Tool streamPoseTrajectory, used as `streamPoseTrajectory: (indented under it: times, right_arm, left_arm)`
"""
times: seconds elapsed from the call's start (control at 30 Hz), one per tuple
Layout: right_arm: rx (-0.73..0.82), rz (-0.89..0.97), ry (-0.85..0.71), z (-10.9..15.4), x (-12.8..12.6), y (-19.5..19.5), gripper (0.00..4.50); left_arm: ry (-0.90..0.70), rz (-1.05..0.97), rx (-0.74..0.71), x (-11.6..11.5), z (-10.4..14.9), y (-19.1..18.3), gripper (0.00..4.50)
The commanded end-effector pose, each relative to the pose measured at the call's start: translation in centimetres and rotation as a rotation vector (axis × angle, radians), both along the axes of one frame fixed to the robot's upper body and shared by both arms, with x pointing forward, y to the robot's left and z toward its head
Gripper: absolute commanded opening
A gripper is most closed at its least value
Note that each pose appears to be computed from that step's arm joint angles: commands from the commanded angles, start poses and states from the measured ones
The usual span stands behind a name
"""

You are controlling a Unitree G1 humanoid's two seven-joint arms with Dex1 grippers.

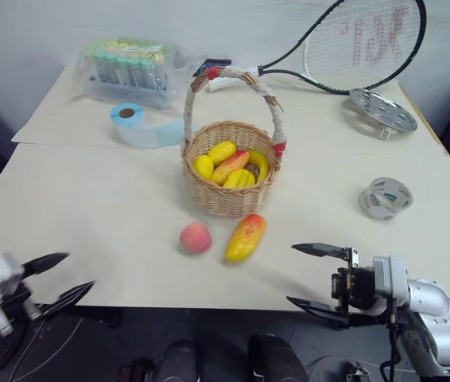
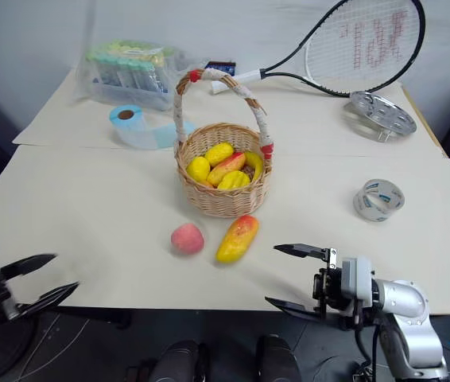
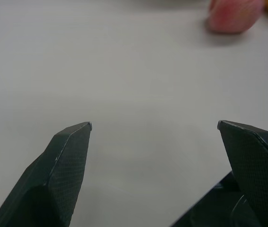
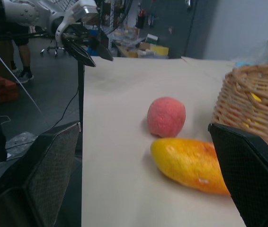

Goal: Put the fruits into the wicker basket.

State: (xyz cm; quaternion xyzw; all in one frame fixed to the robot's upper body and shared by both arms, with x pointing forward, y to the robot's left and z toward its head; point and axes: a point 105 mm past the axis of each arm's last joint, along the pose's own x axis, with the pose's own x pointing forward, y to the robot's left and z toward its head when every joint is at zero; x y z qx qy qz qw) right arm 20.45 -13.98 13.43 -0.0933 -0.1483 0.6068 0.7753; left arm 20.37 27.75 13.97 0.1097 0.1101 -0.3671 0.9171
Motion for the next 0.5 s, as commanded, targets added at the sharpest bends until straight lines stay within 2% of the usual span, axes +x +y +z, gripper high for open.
streamPoseTrajectory:
  times: [0.03,0.23,0.5]
  right_arm:
    - [-0.013,0.001,-0.044,0.0,-0.4,0.4,4.47]
    - [-0.020,0.021,-0.033,-0.6,-0.1,1.0,4.47]
    - [-0.018,-0.039,-0.039,-0.8,0.6,0.8,4.47]
  left_arm:
    - [-0.037,-0.183,0.002,3.0,1.4,-4.6,4.50]
    - [-0.058,-0.355,-0.015,7.7,1.4,-10.3,4.50]
    - [-0.037,-0.452,-0.007,9.3,-0.9,-13.9,4.50]
